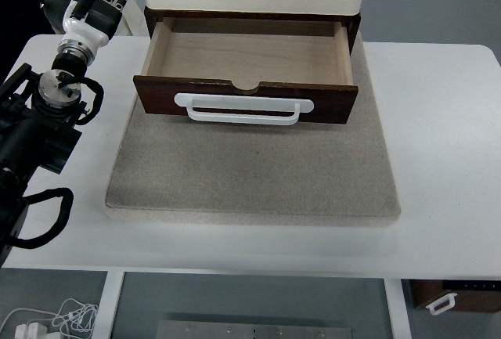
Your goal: Close the drawer under the combination cabinet
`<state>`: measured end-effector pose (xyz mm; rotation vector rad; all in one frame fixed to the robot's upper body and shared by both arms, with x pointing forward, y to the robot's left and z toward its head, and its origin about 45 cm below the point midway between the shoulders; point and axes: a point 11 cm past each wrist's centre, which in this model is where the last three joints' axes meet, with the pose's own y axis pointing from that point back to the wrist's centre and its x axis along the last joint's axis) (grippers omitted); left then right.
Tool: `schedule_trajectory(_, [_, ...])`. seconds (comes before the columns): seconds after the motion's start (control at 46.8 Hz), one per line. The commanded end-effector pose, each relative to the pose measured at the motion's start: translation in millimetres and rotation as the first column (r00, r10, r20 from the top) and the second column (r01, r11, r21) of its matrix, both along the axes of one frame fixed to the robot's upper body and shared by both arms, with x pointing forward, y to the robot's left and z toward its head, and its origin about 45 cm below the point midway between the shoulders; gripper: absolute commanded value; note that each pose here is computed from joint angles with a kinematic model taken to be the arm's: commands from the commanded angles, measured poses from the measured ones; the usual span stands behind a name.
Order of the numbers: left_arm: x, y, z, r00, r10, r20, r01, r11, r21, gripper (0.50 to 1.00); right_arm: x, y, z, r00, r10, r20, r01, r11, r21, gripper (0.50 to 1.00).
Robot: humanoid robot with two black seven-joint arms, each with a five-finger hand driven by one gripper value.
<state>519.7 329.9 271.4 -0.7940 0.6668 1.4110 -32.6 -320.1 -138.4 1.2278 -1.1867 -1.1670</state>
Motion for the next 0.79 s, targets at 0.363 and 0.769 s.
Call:
schedule_trajectory(0.363, [-1.0, 3.8, -1.4, 1.000, 0.000, 0.002, 0.000, 1.000, 0.011, 1.000, 0.0, 0.1, 0.0, 1.000, -0.001, 0.000, 0.001, 1.000, 0.001, 0.952])
schedule_trajectory(0.769, [5.1, 6.2, 25.1, 0.999, -0.013, 0.048, 0.011, 0.998, 0.058, 1.000, 0.0, -0.1, 0.0, 1.000, 0.001, 0.000, -0.001, 1.000, 0.000, 0.952])
